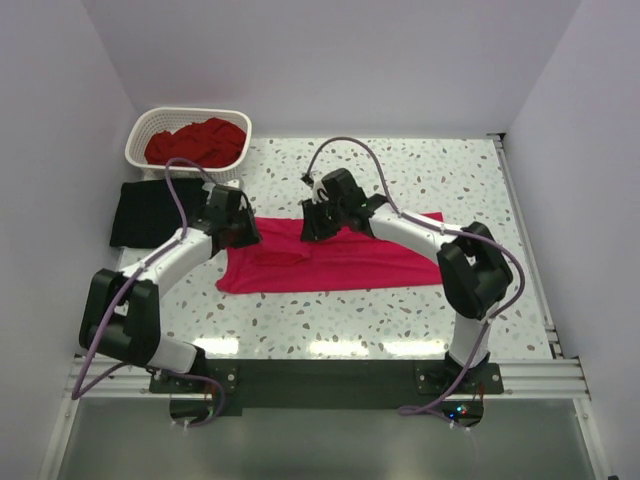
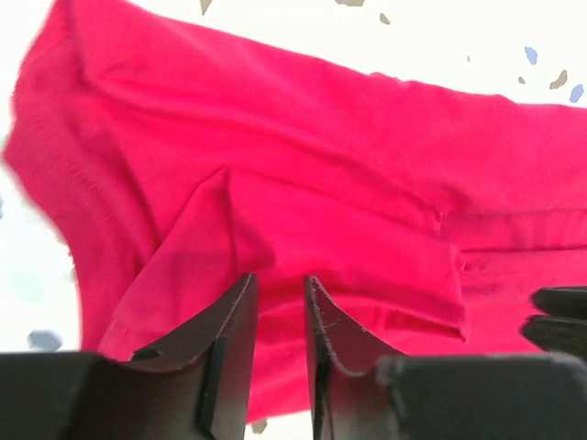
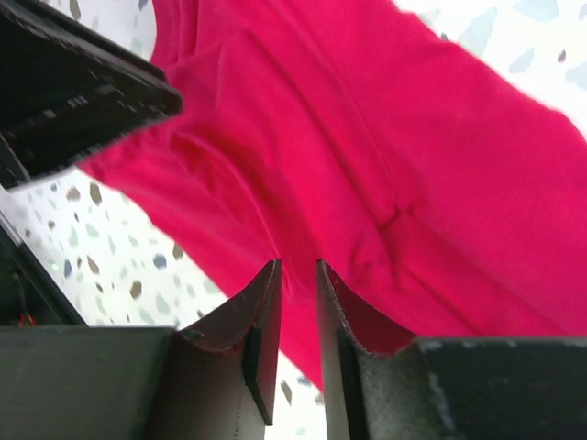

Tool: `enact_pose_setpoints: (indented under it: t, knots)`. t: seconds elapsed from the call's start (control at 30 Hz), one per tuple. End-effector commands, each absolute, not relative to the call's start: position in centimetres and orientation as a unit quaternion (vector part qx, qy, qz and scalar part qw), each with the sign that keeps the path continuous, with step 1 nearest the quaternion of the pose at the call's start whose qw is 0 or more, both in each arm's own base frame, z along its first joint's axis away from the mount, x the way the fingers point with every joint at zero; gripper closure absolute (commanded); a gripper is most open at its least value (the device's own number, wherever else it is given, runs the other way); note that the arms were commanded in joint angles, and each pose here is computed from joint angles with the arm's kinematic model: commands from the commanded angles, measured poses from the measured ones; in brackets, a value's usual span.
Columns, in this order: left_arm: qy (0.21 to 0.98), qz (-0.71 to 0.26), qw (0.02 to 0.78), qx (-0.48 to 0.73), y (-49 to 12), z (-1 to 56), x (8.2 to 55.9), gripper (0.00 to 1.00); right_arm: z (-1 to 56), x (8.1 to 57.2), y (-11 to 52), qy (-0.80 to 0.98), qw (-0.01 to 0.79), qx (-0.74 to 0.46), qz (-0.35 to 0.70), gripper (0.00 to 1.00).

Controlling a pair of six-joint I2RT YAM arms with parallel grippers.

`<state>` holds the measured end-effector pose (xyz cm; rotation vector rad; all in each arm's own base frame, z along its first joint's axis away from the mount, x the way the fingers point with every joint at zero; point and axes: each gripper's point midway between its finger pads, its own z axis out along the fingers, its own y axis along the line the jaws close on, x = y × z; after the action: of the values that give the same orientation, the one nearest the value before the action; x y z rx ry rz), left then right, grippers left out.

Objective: Fold and stack the t-shirts
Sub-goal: Fold the tshirt

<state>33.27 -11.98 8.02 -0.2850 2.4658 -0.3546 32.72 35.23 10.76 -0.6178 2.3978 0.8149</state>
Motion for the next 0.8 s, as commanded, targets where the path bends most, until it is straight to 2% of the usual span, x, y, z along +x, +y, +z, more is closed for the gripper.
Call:
enact_pose_setpoints:
  t: [0.0,0.33,0.53,0.63,0.7,0.77]
  knots:
    - [0.922,-0.176,0.33,-0.1,-14.2,9.3,35.6,0.7,11.9,35.0,37.9,0.874,0.292,-0.19,0.34,0.76]
    - [0.938,-0.166,0.278,-0.123,-13.4,4.4,30.8,0.72,6.9,30.1,37.2,0.872,0.22,-0.241,0.365,0.82]
    - [0.942,-0.139,0.271,-0.141,-11.8,3.5,28.7,0.71,6.0,28.9,34.7,0.88,0.224,-0.262,0.326,0.82]
    - [0.936,-0.144,0.287,-0.146,-11.7,5.2,28.7,0.64,6.6,29.3,33.6,0.886,0.239,-0.253,0.306,0.82]
    - [0.934,-0.128,0.294,-0.16,-10.9,5.9,28.6,0.55,6.8,30.2,32.0,0.896,0.255,-0.239,0.274,0.81]
    - [0.93,-0.121,0.302,-0.17,-10.4,7.2,28.2,0.5,7.7,30.9,29.7,0.905,0.269,-0.22,0.246,0.78]
